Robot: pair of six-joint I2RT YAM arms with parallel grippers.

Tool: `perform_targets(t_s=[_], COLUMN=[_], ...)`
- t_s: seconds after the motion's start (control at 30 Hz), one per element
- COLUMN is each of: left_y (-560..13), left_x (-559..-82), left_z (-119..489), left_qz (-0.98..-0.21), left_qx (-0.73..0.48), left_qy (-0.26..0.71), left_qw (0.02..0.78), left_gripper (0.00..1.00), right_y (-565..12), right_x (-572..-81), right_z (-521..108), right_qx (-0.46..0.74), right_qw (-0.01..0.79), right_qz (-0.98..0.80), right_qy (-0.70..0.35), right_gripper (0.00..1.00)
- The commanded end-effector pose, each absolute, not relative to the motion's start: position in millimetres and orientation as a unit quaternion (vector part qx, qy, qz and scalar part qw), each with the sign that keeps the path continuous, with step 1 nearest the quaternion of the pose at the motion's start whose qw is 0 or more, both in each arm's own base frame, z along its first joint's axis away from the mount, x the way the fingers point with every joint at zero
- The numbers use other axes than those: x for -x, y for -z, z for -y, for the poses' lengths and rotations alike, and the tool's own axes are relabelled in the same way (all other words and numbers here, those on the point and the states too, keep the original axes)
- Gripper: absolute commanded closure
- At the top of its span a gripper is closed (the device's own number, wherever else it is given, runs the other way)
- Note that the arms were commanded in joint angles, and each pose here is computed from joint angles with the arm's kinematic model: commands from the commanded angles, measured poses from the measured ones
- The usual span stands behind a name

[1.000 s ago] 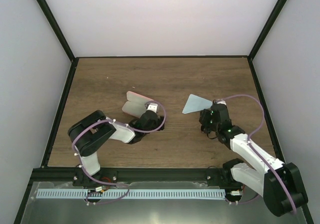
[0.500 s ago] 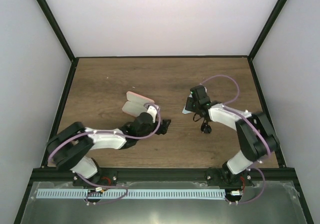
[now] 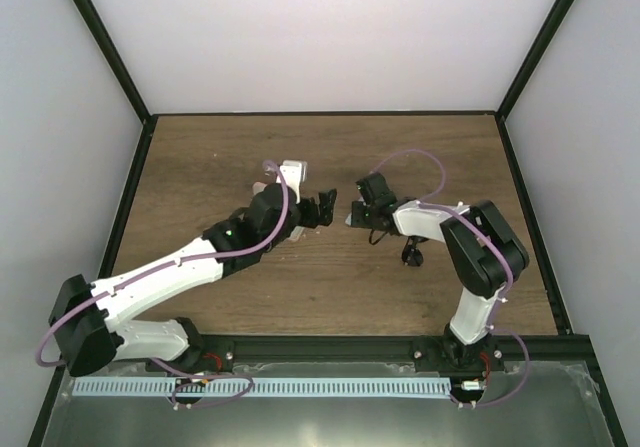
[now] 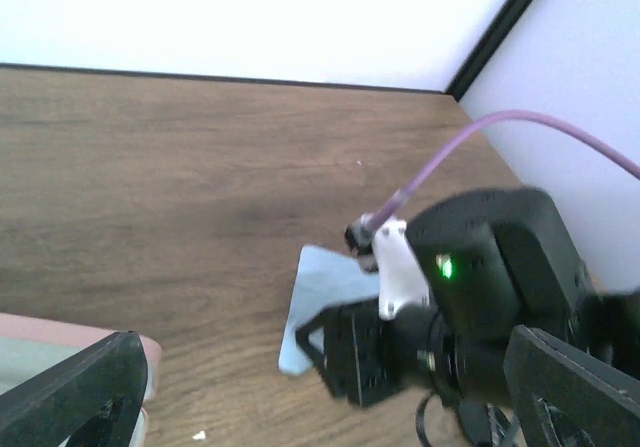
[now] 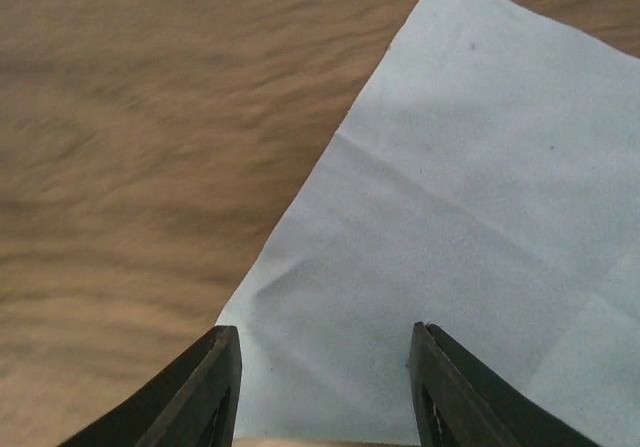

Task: Organize the sunglasses
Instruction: Move the sunglasses case at the center of the board, then adjust the glasses cleaning cloth at the center of the board.

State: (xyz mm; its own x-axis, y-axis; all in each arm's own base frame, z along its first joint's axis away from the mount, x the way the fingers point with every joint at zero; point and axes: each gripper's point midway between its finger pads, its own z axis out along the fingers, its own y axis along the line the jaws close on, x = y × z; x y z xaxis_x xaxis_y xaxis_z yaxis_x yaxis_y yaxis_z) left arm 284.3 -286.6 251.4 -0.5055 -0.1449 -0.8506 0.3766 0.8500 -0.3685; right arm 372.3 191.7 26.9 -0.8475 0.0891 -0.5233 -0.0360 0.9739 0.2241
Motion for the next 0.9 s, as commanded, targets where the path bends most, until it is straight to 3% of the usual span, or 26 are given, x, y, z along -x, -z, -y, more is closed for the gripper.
perform_targets(t_s=[0.0, 0.23, 0.47, 0.57, 0.73, 0.87], left_y=[-232, -235, -203, -189, -171, -174], left_x=[-298, -294, -295, -295, -299, -304], left_z=[264, 236, 241, 257, 282, 297], left_qz=[-0.852, -0.810, -0.823, -0.828, -0.835, -0.834], left_qx=[-0.067, -0.044, -0.054, -0.082, -0.112, -0.112], left_qy=[0.158, 0.176, 0.196, 0.209, 0.226, 0.244], left_qw=[0.494, 0.558, 0.530, 0.514, 0.489, 0.483], left_gripper=[0.00, 0.00, 0.00, 0.06, 0.31, 0.33], right_y=[-19, -49, -85, -80, -68, -56], right_x=[-341, -305, -321, -327, -339, -345], right_z=[-232, -239, -199, -189, -180, -181], right_qx=[0.053, 0.079, 0.026, 0.008, -0.009, -0.006], right_qw=[0.232, 0.238, 0.341, 0.345, 0.337, 0.327], right_qz=[-0.961, -0.946, -0.929, -0.931, -0.936, -0.940], right_qy=[-0.143, -0.206, -0.143, -0.119, -0.103, -0.092], right_gripper=[0.51, 0.50, 0.51, 0.54, 0.64, 0.69])
